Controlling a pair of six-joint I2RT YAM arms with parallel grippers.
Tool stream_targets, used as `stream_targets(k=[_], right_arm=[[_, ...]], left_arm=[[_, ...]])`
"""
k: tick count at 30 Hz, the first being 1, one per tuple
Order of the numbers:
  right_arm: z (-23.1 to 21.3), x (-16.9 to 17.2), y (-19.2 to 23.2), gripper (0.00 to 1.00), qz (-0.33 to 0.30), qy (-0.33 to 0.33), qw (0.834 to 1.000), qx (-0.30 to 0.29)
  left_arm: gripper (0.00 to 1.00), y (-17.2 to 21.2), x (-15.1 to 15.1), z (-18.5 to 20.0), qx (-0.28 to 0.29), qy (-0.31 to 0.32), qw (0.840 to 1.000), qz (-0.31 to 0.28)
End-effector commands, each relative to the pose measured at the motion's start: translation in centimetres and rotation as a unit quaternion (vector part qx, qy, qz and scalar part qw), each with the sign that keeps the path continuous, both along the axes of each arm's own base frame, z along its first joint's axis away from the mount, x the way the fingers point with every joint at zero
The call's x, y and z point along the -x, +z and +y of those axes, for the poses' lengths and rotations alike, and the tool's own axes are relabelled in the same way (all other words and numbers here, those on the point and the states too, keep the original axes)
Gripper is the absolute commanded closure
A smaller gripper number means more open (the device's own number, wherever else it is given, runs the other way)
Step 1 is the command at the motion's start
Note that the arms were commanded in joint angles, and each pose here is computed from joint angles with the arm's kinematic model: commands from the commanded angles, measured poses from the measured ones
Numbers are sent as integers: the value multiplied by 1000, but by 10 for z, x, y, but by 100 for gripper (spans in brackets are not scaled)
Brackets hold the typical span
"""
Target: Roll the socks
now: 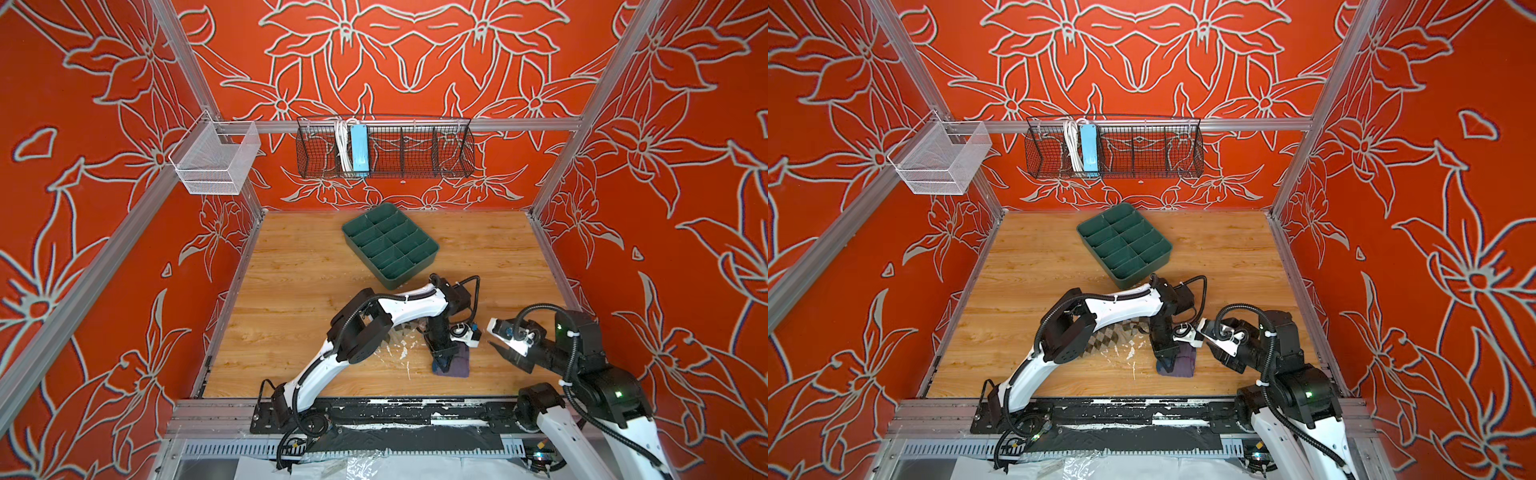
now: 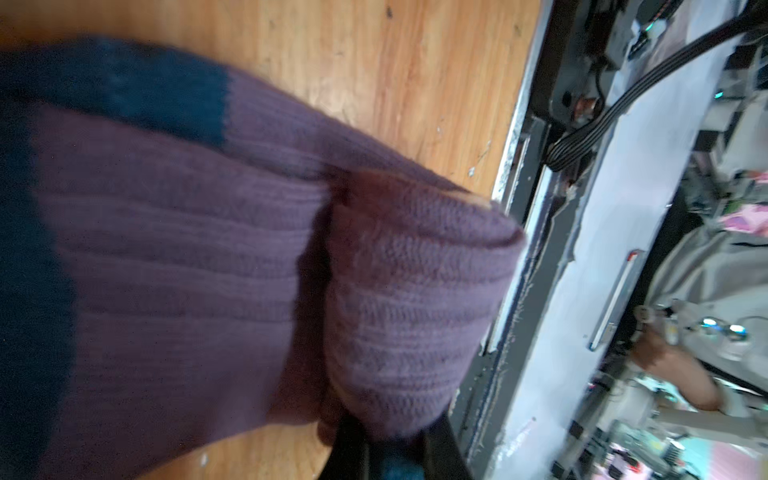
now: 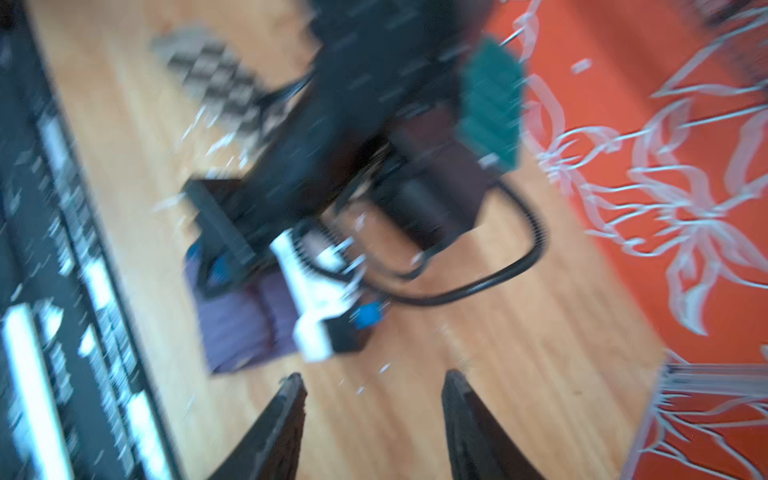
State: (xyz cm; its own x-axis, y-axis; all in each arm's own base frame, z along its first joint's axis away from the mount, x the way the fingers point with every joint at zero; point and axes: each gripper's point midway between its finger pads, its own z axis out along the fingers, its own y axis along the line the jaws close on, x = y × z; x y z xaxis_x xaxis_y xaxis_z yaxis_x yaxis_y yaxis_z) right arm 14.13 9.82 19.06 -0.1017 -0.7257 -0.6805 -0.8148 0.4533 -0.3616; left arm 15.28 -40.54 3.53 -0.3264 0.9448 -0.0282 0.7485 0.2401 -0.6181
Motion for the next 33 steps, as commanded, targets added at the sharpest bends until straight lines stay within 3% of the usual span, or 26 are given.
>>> stream_targets(k=[1, 5, 8, 14, 21, 26, 28, 30, 33], right_arm=[[2, 33, -35, 45, 62, 71, 995, 40], [12, 39, -55, 45, 89, 100, 990, 38], [14, 43, -79, 45, 117, 118, 983, 76], [25, 24, -107, 45, 116, 143, 968, 173], [56, -11, -126, 43, 47, 156, 960, 227], [56, 0, -156, 44, 91, 181, 941, 270], [57, 2, -164, 48, 104, 181, 936, 284], [57, 3, -170, 58, 115, 176, 932, 296], [58, 7, -175, 82, 134, 173, 926, 309]], left_arm=[[97, -51, -5, 12, -76, 19, 996, 32], [96, -55, -17, 4, -81, 41, 995, 45], [96, -56, -23, 0, -78, 52, 994, 52], [96, -59, -29, 0, -76, 63, 993, 64], [95, -61, -27, 2, -79, 59, 993, 65], [92, -58, -29, 0, -72, 58, 994, 62], [91, -56, -30, -1, -68, 58, 994, 60], [87, -54, -31, -2, -64, 58, 995, 56], [78, -46, -35, -5, -47, 60, 996, 39]])
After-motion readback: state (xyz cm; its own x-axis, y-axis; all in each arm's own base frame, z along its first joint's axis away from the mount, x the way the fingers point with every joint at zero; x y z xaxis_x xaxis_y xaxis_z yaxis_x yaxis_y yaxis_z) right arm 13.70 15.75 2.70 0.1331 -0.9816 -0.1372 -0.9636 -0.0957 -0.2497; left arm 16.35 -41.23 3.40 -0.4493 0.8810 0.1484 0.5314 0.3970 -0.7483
